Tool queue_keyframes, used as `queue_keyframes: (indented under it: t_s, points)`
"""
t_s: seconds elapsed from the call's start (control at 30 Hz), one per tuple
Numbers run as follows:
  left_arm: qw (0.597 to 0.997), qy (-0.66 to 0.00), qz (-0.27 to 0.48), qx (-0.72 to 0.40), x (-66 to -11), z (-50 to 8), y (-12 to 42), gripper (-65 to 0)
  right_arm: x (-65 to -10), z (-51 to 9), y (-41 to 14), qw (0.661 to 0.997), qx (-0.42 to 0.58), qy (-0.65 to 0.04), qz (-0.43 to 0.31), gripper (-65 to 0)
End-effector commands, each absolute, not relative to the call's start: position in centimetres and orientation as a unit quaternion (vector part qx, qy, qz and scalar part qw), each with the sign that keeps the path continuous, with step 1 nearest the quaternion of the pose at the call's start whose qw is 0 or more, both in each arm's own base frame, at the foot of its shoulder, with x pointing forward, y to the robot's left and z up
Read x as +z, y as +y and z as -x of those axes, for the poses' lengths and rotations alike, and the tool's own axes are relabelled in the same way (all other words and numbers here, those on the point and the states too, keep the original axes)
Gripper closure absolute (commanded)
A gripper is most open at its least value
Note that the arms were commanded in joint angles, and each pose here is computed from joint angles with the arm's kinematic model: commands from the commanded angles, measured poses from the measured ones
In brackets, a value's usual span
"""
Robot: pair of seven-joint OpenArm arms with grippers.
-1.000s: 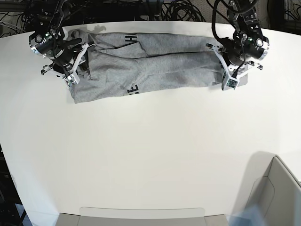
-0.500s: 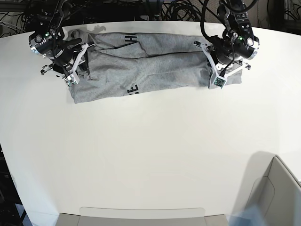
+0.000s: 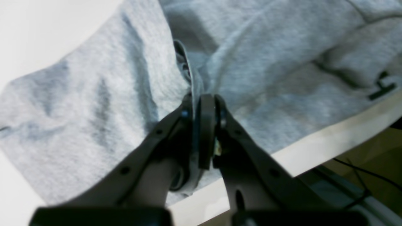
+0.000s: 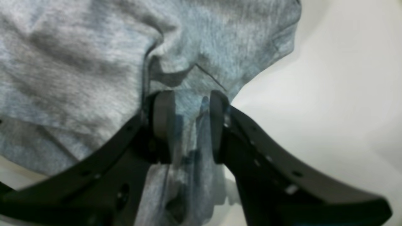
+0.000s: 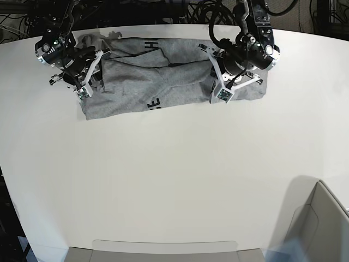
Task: Fold the T-shirt properly
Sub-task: 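Carry the strip end with the left gripper toward the right gripper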
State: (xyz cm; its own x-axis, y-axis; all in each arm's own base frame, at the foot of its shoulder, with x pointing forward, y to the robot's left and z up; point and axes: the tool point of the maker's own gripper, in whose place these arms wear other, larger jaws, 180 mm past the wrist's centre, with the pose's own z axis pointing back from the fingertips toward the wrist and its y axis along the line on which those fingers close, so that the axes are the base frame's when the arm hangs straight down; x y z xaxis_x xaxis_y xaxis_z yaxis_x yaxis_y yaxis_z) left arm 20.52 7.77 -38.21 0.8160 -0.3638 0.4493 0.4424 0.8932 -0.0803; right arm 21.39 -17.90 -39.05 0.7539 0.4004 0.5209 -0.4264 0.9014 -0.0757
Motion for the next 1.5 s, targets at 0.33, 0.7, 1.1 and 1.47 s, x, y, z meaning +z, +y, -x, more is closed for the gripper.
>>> queue_keyframes:
  t_s: [0.33,0.7,1.1,1.47]
  points:
    - [0.935,-0.238,0.109,-0.241,-37.2,-21.1,5.5,0.0,-38.1,-22.3,-17.7,0.928,0.228,-0.294,-0.025,-19.3]
    - [0.931,-0.237,0.111,-0.255,-37.2,-21.0,4.9,-8.9,-38.1,-22.3,-17.7,0.928,0.228,-0.294,-0.025,-19.3]
    - [0.908,-0.266,0.202,-0.252,-35.5,-21.0,1.7,-23.9,-38.0,-22.3,-17.7,0.928,0.228,-0.295,-0.024,-19.3]
    - [0.91,-0.328,0.213,-0.139,-33.5,-23.3,10.5,-7.9,-36.7,-23.2,-17.9,0.921,0.228,-0.315,-0.014,-19.3]
